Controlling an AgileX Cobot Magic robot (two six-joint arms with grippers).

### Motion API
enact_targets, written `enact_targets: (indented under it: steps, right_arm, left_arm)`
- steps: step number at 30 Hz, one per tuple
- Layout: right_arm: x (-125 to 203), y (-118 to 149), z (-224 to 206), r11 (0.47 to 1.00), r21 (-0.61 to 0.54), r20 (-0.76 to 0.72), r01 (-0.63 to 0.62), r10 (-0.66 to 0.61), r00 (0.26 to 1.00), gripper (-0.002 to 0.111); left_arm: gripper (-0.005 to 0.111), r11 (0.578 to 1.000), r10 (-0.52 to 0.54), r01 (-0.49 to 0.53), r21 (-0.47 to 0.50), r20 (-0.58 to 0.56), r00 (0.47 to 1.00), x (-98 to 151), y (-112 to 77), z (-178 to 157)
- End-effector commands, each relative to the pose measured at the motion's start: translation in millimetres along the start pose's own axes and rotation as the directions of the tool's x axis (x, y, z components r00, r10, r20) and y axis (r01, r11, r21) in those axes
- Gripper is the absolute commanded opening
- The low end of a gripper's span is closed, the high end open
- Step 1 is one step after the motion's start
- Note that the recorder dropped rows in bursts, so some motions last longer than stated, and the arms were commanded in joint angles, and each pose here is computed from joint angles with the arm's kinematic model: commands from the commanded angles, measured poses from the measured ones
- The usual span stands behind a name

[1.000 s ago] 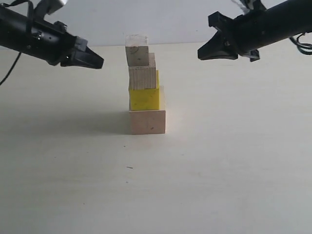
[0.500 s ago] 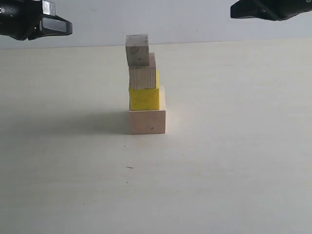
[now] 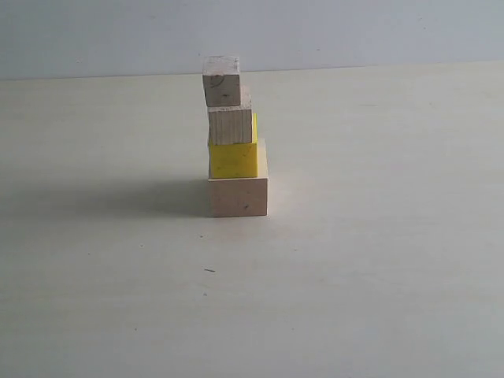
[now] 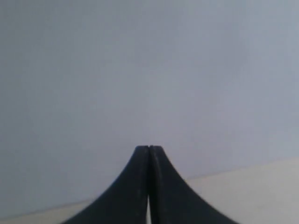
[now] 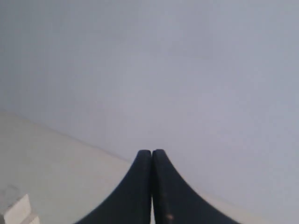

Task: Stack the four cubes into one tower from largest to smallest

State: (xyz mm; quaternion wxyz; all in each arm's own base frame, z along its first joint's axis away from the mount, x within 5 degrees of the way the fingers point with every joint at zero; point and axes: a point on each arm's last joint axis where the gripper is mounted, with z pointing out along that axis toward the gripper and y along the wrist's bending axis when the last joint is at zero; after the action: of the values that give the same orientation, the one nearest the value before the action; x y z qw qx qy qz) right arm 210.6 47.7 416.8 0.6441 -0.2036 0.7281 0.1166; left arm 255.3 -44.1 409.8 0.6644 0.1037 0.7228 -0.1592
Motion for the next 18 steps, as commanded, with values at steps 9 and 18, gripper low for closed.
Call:
enact_targets:
  steps: [9, 18]
  right_arm:
    - [-25, 39, -136, 0.977, 0.195, 0.259, 0.082, -0.132, 0.957, 0.000]
    - [-10, 57, -194, 0.953, 0.289, 0.313, 0.088, -0.181, 0.932, 0.000]
  left_arm:
    - [0.000, 0.984, 0.059, -0.011, -0.177, 0.268, 0.962, 4, -23.8, -130]
    - [0.000, 0.982, 0.061, 0.009, -0.188, 0.364, 0.929, 26, -34.7, -177]
